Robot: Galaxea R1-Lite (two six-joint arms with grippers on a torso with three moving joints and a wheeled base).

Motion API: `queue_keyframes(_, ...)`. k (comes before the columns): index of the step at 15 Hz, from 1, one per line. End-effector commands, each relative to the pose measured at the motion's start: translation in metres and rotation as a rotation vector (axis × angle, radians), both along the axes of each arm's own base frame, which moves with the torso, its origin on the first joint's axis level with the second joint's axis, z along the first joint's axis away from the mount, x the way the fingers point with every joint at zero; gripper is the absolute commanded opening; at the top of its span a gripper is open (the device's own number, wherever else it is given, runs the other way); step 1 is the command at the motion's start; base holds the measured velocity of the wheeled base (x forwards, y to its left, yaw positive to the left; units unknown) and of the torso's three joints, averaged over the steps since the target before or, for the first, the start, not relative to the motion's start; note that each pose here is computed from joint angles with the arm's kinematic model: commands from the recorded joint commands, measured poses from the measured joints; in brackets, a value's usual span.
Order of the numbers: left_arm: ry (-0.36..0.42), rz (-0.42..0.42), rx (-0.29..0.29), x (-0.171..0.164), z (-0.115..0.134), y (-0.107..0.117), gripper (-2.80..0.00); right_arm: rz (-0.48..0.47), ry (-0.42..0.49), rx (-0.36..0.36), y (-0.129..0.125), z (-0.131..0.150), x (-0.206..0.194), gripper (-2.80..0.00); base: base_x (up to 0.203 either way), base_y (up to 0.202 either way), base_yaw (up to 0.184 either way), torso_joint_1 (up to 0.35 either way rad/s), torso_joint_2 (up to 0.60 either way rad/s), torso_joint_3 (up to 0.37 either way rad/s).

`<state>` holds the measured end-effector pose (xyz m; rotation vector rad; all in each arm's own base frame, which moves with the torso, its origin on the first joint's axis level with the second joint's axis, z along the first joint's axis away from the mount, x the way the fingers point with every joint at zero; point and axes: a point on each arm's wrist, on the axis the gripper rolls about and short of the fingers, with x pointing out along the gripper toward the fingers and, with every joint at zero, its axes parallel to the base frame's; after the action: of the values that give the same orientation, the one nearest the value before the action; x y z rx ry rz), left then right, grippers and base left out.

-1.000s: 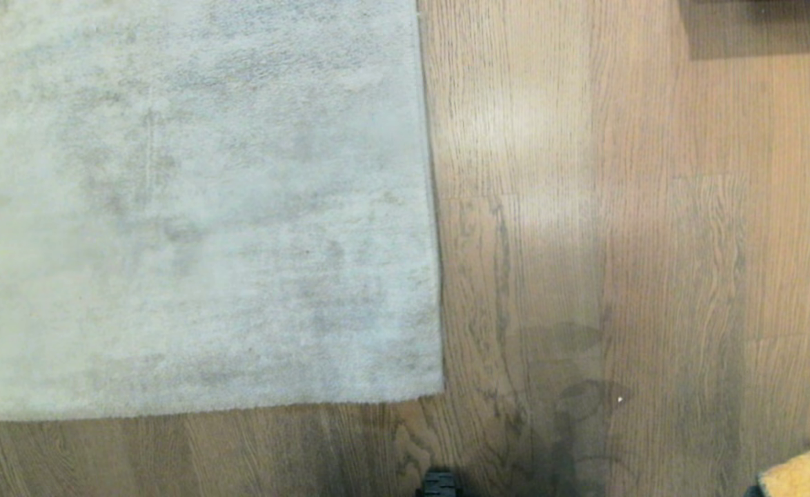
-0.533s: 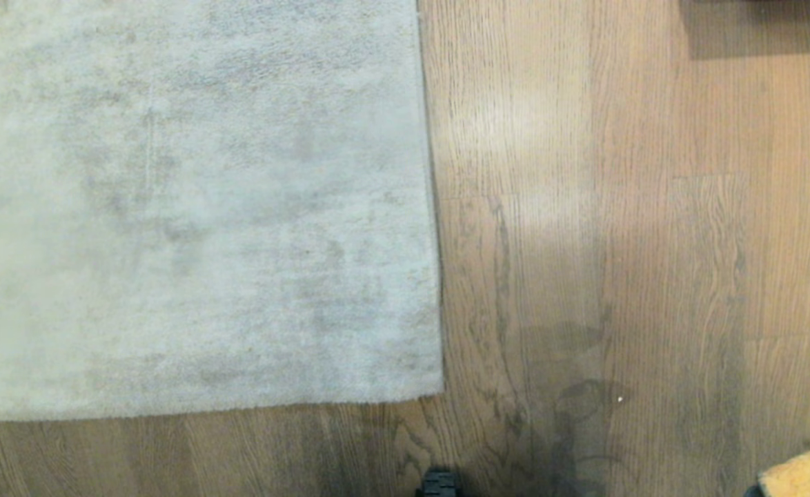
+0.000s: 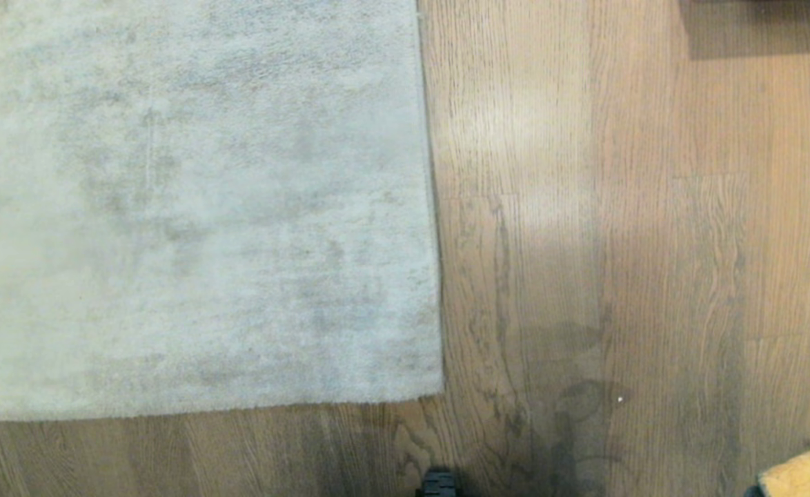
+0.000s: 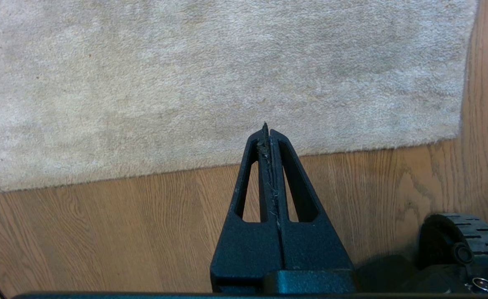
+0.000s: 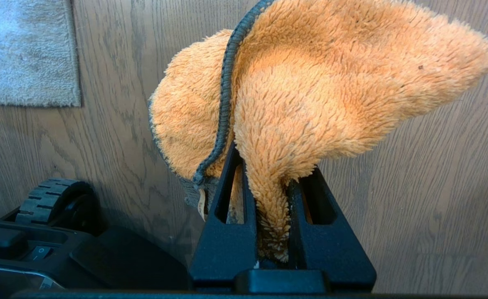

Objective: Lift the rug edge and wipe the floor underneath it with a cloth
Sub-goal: Put down the rag

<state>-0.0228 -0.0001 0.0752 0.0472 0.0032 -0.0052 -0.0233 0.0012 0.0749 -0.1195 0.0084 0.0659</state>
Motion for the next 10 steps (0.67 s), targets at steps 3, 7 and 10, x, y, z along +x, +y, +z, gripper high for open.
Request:
queue_keyframes(3, -0.001, 0.001, 0.000, -0.0001, 0.0002, 0.0000, -2.80, 0.001, 0.001, -0.001, 0.0000, 0.0000, 0.0001, -2.80, 0.000, 0.000, 0.000, 0.000, 0.00, 0.000)
queue_keyframes(7, 0.000, 0.001, 0.000, 0.0000, -0.0001, 0.0000, -2.80, 0.001, 0.001, -0.001, 0.0000, 0.0000, 0.0001, -2.80, 0.000, 0.000, 0.000, 0.000, 0.00, 0.000)
queue_keyframes(10, 0.000, 0.001, 0.000, 0.0000, -0.0001, 0.0000, -2.80, 0.001, 0.001, -0.001, 0.0000, 0.0000, 0.0001, -2.80, 0.000, 0.000, 0.000, 0.000, 0.00, 0.000)
